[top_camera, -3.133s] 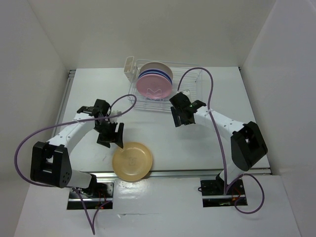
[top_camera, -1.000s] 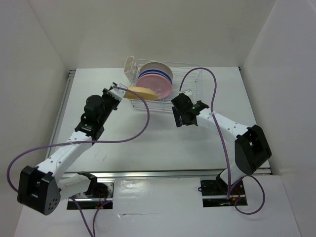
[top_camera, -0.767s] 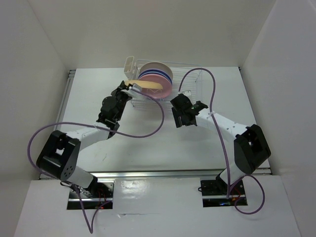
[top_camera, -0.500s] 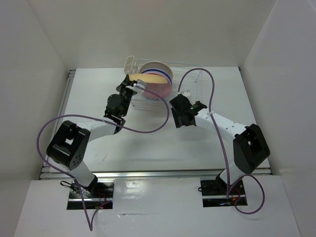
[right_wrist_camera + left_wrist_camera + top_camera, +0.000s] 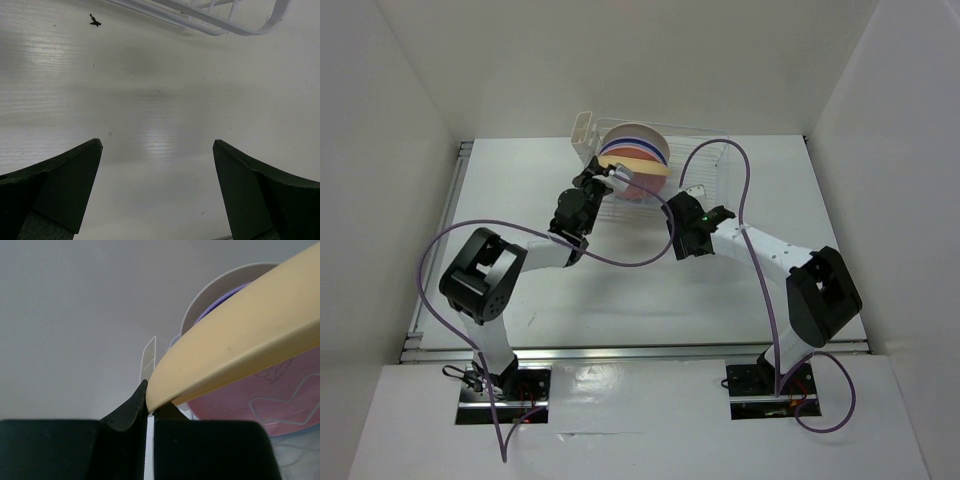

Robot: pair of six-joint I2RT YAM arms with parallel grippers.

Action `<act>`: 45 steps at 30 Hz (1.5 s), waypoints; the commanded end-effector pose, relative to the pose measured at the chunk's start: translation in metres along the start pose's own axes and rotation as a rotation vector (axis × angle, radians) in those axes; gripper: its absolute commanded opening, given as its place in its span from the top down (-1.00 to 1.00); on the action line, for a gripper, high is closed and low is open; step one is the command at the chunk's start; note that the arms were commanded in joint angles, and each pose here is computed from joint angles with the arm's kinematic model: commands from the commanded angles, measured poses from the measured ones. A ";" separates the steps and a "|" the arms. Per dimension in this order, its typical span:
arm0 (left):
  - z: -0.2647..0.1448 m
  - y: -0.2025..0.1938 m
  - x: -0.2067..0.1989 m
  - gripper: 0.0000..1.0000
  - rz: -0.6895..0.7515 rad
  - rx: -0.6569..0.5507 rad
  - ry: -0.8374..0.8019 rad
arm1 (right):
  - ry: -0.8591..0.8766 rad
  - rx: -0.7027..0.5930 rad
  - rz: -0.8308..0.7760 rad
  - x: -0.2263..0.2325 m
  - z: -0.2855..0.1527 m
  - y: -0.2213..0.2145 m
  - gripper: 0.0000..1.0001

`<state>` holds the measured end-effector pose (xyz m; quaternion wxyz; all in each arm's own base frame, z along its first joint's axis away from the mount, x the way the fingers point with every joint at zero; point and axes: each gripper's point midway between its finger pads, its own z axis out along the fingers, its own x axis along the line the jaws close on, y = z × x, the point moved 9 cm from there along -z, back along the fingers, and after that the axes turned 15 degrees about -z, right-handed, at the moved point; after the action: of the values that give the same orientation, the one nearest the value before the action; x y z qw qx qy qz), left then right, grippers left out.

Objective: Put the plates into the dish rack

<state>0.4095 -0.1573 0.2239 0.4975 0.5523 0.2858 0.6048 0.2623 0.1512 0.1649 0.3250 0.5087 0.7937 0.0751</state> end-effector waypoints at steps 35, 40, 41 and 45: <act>0.043 -0.051 0.010 1.00 0.178 0.319 0.310 | -0.017 -0.002 0.018 0.000 -0.003 -0.001 -1.00; 0.041 -0.049 0.007 0.03 0.154 0.306 0.321 | -0.017 -0.002 0.018 0.000 -0.003 -0.001 -1.00; 0.040 -0.053 0.005 -0.12 0.152 0.326 0.310 | -0.016 -0.009 0.022 0.000 -0.003 0.001 -1.00; 0.046 -0.060 -0.007 -0.70 0.177 0.439 0.250 | -0.007 -0.008 0.022 0.001 -0.003 0.001 -1.00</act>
<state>0.4653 -0.1529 0.1851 0.3109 0.5787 0.3928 0.6436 0.2621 0.1505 0.1609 0.3205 0.5138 0.7929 0.0680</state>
